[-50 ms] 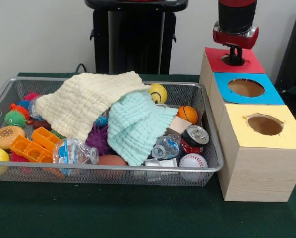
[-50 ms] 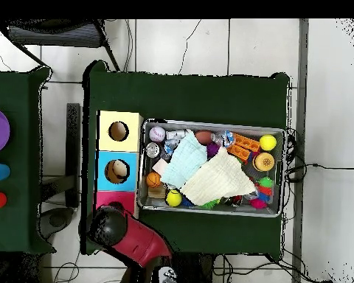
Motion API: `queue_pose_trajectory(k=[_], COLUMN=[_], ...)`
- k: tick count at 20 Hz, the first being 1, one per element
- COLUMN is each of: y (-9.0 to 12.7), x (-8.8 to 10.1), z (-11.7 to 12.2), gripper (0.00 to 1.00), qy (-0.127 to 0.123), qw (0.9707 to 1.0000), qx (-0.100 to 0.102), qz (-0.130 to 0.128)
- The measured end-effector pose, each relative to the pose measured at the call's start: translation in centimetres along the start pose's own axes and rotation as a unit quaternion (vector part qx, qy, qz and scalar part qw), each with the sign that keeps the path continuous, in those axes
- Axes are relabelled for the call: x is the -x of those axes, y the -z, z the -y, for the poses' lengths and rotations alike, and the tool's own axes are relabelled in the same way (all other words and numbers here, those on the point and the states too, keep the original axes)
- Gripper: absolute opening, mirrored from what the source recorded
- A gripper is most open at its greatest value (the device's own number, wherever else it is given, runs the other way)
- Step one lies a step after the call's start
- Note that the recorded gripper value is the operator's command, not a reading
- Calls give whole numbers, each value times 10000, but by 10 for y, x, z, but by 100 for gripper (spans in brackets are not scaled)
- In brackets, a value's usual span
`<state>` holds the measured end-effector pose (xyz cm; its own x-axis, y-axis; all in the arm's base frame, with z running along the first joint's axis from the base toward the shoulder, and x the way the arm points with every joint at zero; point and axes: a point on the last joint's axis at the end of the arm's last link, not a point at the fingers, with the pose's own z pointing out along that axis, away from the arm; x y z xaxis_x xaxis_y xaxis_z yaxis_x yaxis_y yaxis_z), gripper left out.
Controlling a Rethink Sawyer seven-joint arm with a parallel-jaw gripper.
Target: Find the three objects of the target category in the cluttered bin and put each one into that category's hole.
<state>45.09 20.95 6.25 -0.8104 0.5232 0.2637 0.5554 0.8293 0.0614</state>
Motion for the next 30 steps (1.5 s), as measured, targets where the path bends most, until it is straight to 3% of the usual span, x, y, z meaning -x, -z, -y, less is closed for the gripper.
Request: queue_pose_trajectory(k=[5,16,30], y=[18,61,106], x=[1,6,63], z=[1,12,1], gripper=[0,0,0], qy=[115,390,638], qw=[9999,9981,9970], qx=[-60,-334,-293], qz=[3,-345,310])
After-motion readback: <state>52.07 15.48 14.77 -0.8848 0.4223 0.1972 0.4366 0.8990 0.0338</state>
